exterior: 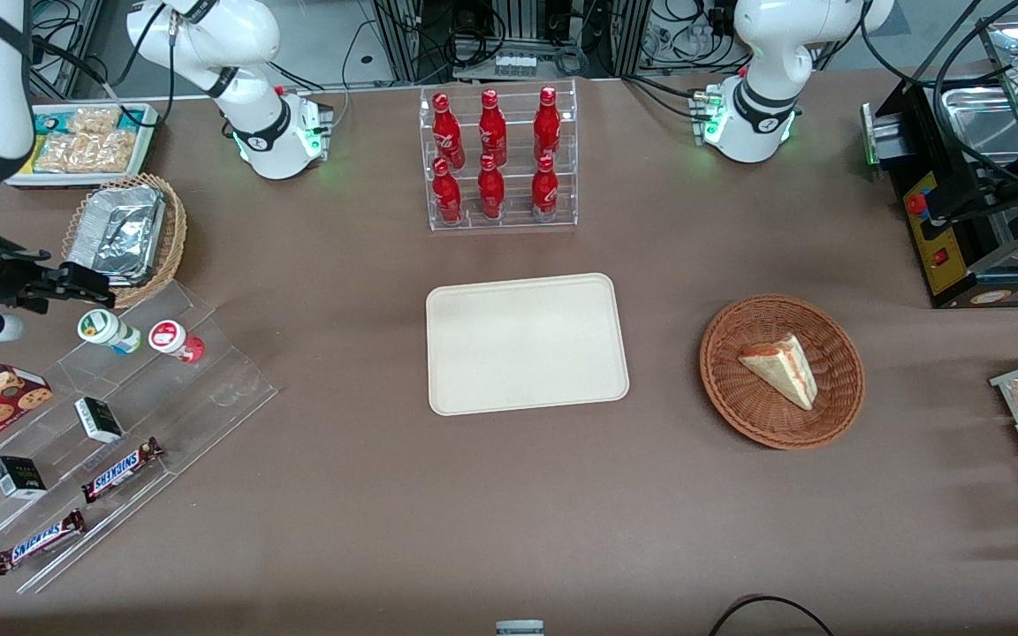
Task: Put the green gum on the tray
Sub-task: 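Move the right gripper down toward the green-labelled gum bottle on the display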
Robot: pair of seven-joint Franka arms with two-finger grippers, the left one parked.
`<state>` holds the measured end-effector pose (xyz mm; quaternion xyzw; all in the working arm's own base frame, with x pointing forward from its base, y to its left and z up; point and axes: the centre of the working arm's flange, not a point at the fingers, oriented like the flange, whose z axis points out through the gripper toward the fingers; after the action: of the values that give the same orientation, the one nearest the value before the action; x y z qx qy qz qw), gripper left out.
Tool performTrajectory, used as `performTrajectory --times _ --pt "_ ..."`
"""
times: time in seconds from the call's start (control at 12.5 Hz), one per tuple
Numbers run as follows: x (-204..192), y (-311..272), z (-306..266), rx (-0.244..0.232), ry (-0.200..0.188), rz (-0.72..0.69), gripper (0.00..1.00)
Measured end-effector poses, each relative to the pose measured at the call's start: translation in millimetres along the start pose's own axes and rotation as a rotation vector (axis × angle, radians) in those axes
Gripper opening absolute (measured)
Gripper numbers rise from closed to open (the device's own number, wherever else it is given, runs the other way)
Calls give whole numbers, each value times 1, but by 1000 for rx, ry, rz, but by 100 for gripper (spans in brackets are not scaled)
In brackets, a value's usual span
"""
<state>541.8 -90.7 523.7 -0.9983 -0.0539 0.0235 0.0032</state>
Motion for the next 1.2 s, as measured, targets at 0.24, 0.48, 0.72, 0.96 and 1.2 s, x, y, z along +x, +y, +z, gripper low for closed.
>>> performTrajectory --times 0.24,0.48,0.72,0.96,1.2 --pt "-15 38 37 -10 34 -147 100" --pt "-21 48 58 -19 49 -220 100" --pt "-27 45 70 -30 71 -269 100" --pt "-37 46 77 -31 86 -307 100" --pt "-40 51 83 -21 105 -339 100"
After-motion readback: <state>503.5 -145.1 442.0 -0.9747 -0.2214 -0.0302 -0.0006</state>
